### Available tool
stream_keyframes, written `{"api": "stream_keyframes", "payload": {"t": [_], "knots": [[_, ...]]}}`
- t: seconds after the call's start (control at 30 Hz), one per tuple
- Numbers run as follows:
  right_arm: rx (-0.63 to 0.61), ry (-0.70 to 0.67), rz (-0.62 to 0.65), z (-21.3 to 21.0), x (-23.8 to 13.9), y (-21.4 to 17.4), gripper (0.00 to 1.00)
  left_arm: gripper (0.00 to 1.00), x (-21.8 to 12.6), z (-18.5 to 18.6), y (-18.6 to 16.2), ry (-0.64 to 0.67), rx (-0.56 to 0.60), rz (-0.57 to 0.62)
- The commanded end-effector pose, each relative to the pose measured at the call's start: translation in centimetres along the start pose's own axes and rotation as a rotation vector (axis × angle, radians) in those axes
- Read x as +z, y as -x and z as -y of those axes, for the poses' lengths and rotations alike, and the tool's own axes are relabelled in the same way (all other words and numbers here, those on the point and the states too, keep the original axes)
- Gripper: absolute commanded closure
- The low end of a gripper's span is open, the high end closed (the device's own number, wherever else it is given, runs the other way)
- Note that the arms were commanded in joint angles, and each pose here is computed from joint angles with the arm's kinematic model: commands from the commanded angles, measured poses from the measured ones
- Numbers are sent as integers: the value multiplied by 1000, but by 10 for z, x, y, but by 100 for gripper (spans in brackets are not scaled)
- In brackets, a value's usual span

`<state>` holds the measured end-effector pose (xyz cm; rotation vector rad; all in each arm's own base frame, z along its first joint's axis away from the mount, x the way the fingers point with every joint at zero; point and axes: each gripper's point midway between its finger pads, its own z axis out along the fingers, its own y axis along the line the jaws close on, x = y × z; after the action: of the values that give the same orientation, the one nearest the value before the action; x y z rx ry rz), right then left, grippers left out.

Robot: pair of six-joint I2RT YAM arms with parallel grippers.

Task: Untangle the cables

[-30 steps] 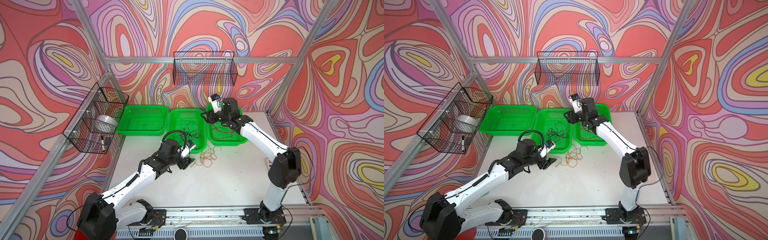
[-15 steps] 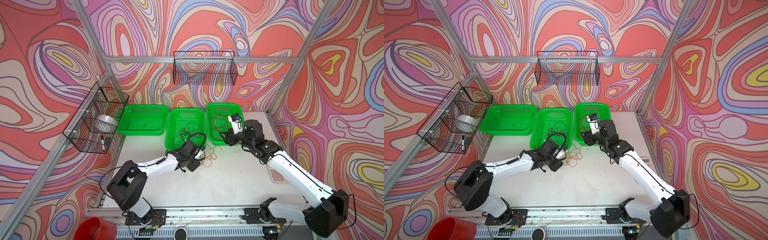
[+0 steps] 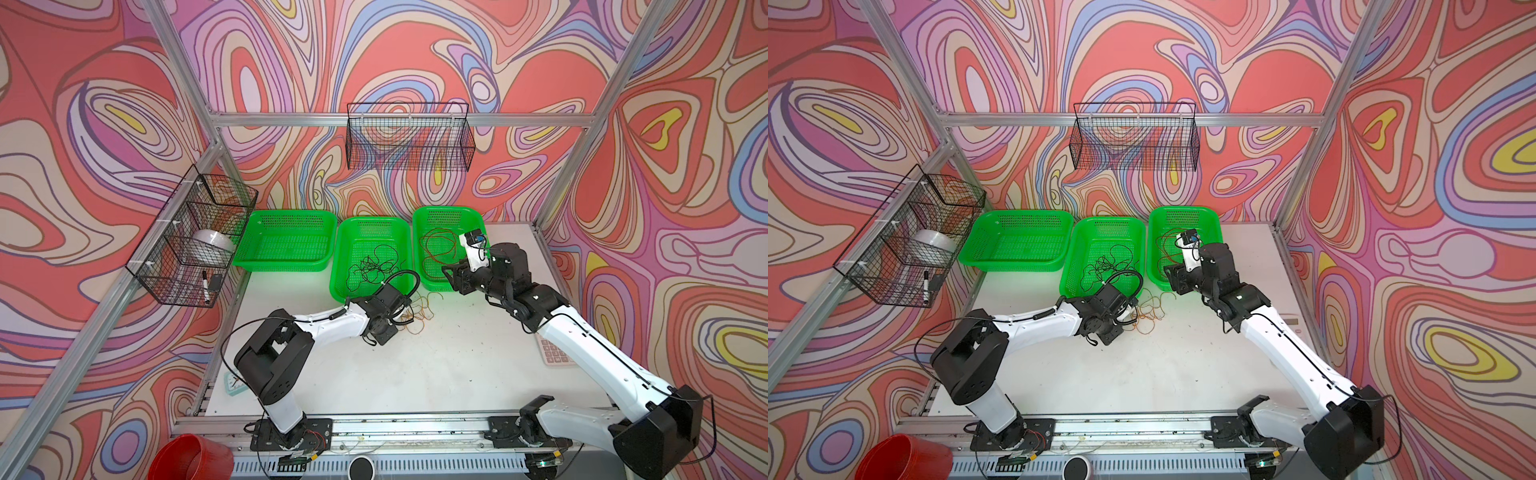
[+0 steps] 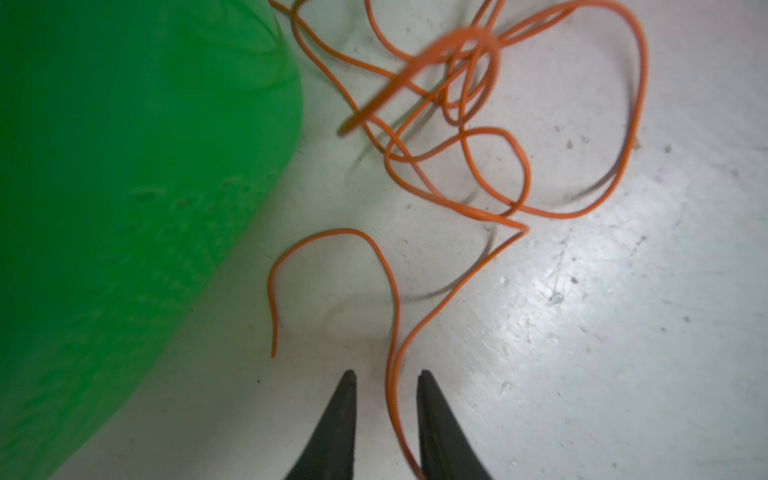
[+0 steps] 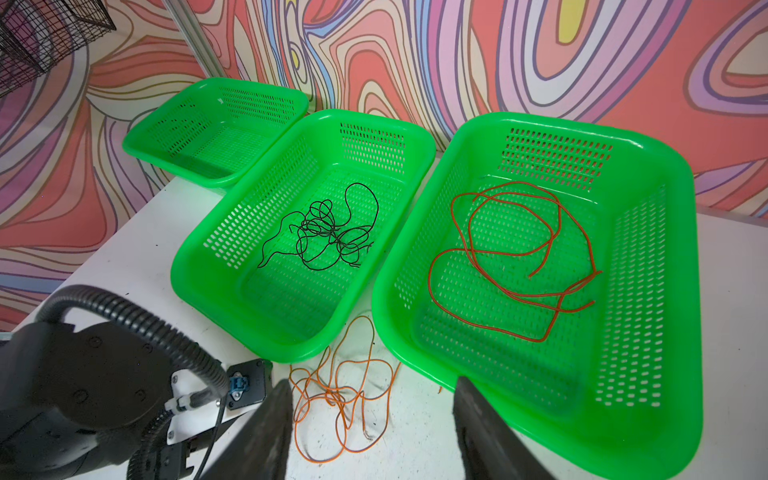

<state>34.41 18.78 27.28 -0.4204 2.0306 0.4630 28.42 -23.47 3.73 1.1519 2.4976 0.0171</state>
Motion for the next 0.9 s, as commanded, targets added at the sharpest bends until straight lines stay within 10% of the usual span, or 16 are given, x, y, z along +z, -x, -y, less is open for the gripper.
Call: {"api": "stream_keyframes", "payload": {"t": [0.0,0.43,0.87], "knots": [[-42,69,-1,-10,2,-12,37,99,-27,0,10,28,53,38],[-294,506,262,-98,-9,-49,34,100,-218,-25,72,195,228,501],[-315,419,310,-111,52,-30,33,100,-315,-24,136,325,344,749]]}}
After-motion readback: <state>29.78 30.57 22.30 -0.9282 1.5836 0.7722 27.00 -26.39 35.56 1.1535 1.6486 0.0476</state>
